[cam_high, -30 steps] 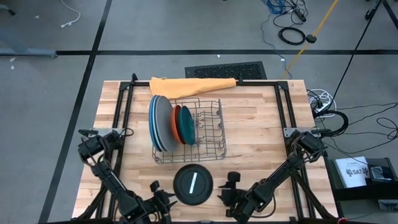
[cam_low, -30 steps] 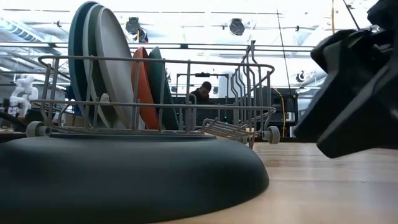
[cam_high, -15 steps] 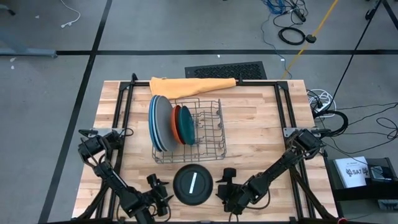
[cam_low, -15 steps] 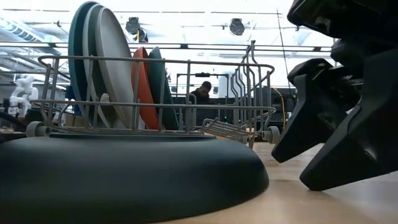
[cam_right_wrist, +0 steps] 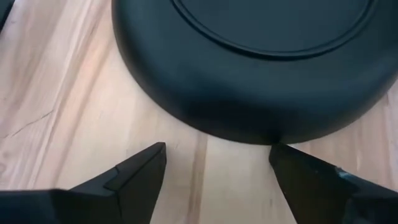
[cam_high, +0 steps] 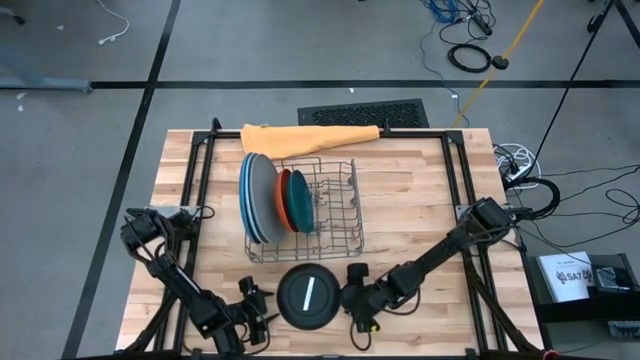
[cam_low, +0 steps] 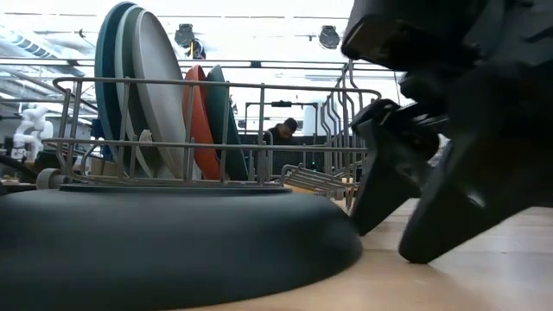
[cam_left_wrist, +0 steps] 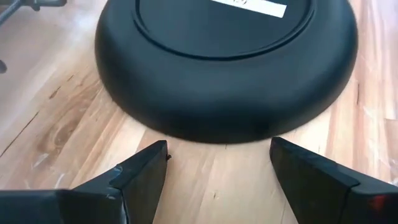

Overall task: Sort dishes
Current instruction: Put the black plate in the dish rack

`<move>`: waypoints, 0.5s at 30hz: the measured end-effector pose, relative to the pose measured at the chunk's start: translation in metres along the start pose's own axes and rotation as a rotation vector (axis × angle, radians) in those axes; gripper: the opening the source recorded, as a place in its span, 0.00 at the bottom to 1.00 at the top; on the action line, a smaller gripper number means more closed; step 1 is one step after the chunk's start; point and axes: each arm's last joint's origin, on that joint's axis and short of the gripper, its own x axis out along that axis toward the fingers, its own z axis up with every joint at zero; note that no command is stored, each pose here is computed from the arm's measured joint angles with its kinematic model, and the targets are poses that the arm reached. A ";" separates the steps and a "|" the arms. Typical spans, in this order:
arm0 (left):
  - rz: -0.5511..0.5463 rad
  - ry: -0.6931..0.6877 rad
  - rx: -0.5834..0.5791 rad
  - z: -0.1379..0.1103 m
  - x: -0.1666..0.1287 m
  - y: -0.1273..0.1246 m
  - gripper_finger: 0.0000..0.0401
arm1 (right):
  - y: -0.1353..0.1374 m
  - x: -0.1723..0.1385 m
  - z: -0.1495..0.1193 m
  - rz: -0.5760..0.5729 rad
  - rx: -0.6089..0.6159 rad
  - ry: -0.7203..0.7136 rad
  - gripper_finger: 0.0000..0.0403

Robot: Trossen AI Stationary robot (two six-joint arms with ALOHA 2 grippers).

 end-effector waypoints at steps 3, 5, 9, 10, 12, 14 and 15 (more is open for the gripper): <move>-0.023 0.006 -0.015 -0.001 0.001 0.006 0.72 | -0.008 0.002 0.004 0.021 0.011 0.009 0.74; -0.042 0.003 -0.014 -0.002 0.003 0.010 0.72 | -0.012 0.004 0.005 0.020 0.011 0.016 0.76; -0.063 0.014 0.006 0.000 0.007 0.014 0.72 | -0.018 0.002 0.008 0.013 0.009 0.017 0.77; -0.066 0.017 0.013 0.002 0.008 0.014 0.72 | -0.020 0.001 0.010 0.011 0.009 0.013 0.77; -0.075 0.021 0.021 0.006 0.011 0.015 0.72 | -0.025 0.001 0.013 0.004 0.011 0.009 0.77; -0.085 0.021 0.030 0.010 0.014 0.015 0.72 | -0.029 0.002 0.016 0.000 0.020 0.007 0.77; -0.089 0.019 0.033 0.012 0.016 0.015 0.72 | -0.031 0.002 0.017 0.006 0.024 0.005 0.77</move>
